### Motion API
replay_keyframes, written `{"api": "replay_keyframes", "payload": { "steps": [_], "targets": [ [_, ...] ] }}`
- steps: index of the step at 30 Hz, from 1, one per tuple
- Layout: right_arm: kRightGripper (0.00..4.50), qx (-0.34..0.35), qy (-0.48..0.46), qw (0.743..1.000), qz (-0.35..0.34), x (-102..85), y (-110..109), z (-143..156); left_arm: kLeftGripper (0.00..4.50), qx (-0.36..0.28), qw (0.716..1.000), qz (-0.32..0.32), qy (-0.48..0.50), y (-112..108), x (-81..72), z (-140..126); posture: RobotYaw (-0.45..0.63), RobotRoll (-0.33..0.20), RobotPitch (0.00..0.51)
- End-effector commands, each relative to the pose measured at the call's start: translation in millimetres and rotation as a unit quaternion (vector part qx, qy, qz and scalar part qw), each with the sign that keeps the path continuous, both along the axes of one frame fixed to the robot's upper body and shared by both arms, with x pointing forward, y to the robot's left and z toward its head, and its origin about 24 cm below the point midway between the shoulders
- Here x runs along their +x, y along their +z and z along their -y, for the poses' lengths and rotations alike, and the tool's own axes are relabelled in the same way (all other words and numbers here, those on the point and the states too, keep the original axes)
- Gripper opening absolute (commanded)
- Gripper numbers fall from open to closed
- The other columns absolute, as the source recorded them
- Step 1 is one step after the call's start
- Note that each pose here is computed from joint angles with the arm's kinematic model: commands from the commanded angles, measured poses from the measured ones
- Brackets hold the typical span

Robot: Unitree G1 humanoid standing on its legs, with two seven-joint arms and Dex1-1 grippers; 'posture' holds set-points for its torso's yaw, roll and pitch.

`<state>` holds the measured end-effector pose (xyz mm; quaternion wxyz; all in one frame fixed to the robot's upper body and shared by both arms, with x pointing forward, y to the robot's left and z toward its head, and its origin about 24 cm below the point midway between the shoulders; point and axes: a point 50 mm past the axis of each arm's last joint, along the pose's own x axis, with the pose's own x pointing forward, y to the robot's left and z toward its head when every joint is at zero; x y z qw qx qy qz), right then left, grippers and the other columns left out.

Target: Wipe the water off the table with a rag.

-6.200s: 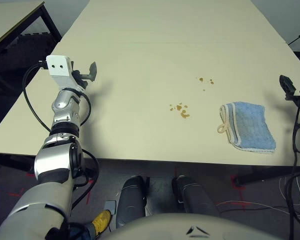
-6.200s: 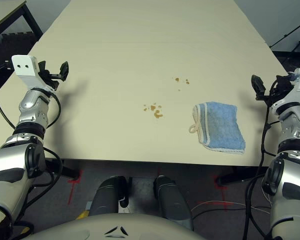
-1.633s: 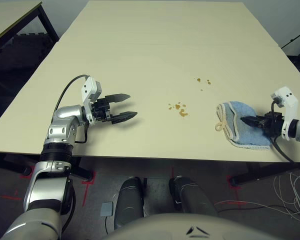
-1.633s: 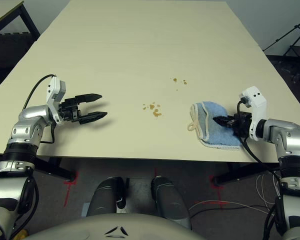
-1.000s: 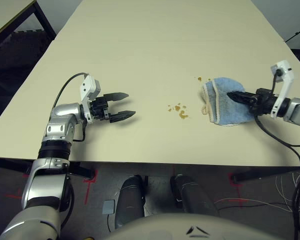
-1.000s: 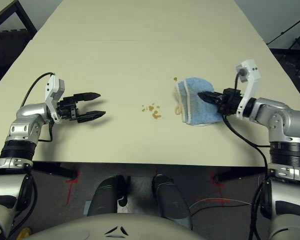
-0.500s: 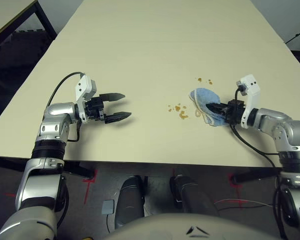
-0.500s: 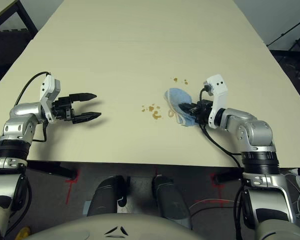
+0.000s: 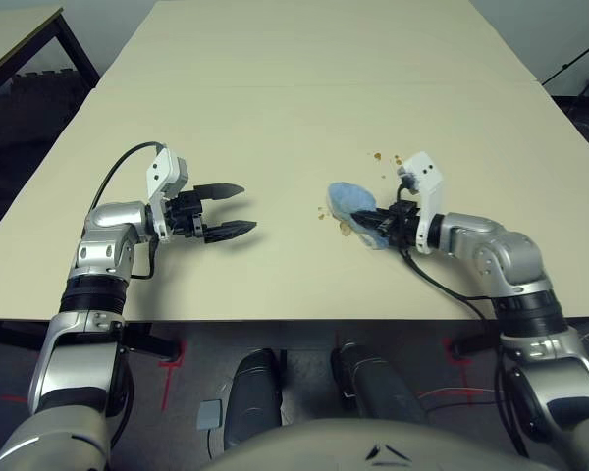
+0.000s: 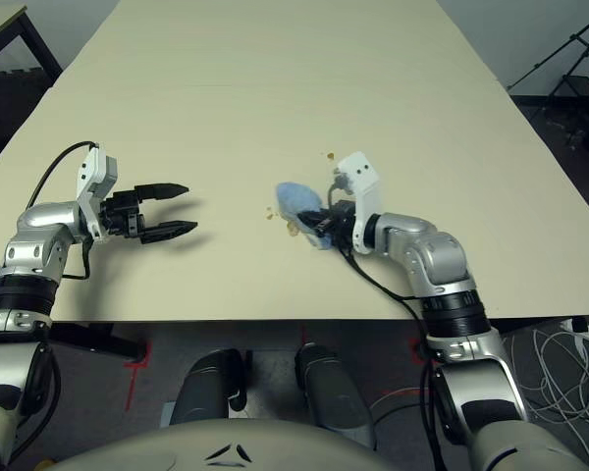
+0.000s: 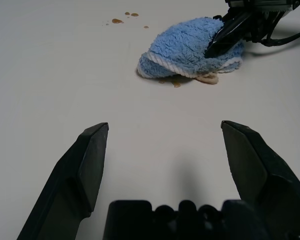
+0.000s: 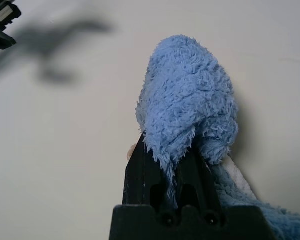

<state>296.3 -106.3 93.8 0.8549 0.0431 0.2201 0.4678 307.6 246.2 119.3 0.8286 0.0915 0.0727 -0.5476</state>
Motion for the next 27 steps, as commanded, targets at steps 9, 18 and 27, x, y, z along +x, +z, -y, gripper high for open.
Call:
{"api": "replay_keyframes", "payload": {
  "steps": [9,18,27],
  "targets": [
    [0.01,-0.018,0.079,0.995,-0.058,-14.0,-21.9,-45.7,4.50,0.001,1.000,-0.012,-0.001,-5.4,-6.2,-1.2,-0.16,0.000,0.158],
    [0.01,-0.082,0.028,0.995,-0.041,-4.7,-17.3,9.0,4.50,-0.001,1.000,-0.017,-0.002,-9.0,-5.1,1.7,-0.18,0.000,0.160],
    [0.01,-0.187,-0.025,0.982,-0.010,3.0,6.1,95.1,4.50,-0.001,1.000,-0.011,-0.002,-6.1,0.2,3.1,-0.20,0.000,0.160]
  ]
}}
